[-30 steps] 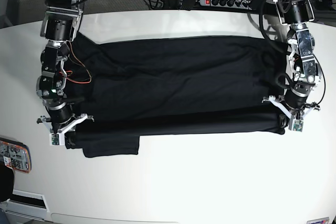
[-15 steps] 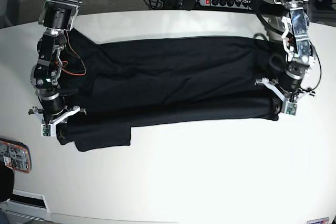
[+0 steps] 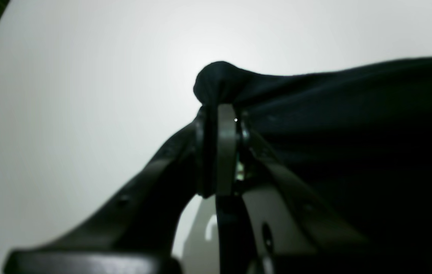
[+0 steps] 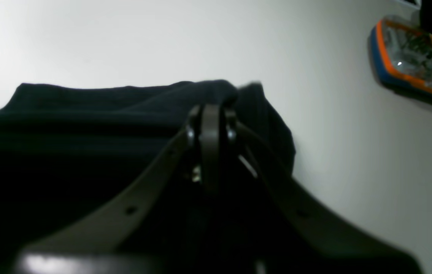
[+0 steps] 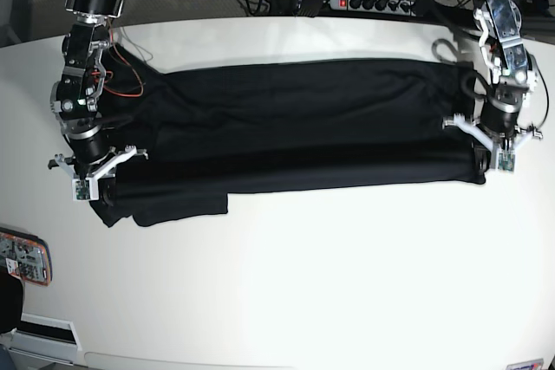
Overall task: Fold the T-shirt properly
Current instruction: 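Lift the hem edge with both grippers and fold it over toward the collar, then open both grippers and release the folded shirt edge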
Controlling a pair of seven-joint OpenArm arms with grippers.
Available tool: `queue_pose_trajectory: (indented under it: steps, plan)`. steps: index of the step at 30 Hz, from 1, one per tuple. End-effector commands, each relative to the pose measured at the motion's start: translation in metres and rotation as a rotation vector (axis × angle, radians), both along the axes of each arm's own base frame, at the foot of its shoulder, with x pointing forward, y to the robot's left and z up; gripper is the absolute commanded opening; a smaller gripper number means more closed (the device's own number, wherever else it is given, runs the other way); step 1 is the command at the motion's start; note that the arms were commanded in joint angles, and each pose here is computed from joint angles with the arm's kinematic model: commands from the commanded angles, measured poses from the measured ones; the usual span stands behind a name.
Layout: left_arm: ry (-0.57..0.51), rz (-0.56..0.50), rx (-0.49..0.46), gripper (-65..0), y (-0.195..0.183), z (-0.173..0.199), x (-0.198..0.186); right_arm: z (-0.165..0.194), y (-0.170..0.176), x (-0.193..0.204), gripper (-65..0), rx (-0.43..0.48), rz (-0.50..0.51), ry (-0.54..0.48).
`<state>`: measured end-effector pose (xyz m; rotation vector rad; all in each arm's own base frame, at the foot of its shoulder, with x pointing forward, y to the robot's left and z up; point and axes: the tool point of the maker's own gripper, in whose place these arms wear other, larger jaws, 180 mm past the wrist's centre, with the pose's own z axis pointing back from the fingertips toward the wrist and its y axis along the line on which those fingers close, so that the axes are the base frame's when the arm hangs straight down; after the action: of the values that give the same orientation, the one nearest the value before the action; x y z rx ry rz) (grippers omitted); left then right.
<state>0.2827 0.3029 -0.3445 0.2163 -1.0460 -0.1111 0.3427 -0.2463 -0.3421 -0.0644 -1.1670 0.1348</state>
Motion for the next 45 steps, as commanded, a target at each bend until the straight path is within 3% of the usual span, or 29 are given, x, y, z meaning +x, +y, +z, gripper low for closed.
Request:
queue_pose_trajectory:
  steps: [1,12,22,28,35,45]
  plan:
    - [-0.052,0.018,0.019,-65.0,0.006,0.015,0.006,0.023,-0.009,0.008,-65.0,-0.024,-0.016,-0.074]
    - [-0.024,0.029,0.017,-65.0,0.004,0.008,-0.014,0.018,-0.036,-0.017,-65.0,-0.047,-0.083,-0.049]
    - [0.003,0.038,0.001,-65.0,0.001,-0.002,-0.025,0.011,-0.031,-0.045,-65.0,-0.074,-0.064,-0.009]
    - [0.009,0.052,-0.032,-65.0,-0.007,-0.009,-0.029,-0.012,-0.021,-0.067,-65.0,-0.039,-0.074,0.051]
    - [0.072,0.066,-0.060,-65.0,-0.014,-0.030,-0.053,-0.009,-0.015,-0.079,-65.0,-0.045,-0.063,0.056]
    - [0.178,0.100,-0.091,-65.0,-0.008,-0.066,-0.077,-0.050,-0.021,-0.106,-65.0,-0.021,-0.087,0.173]
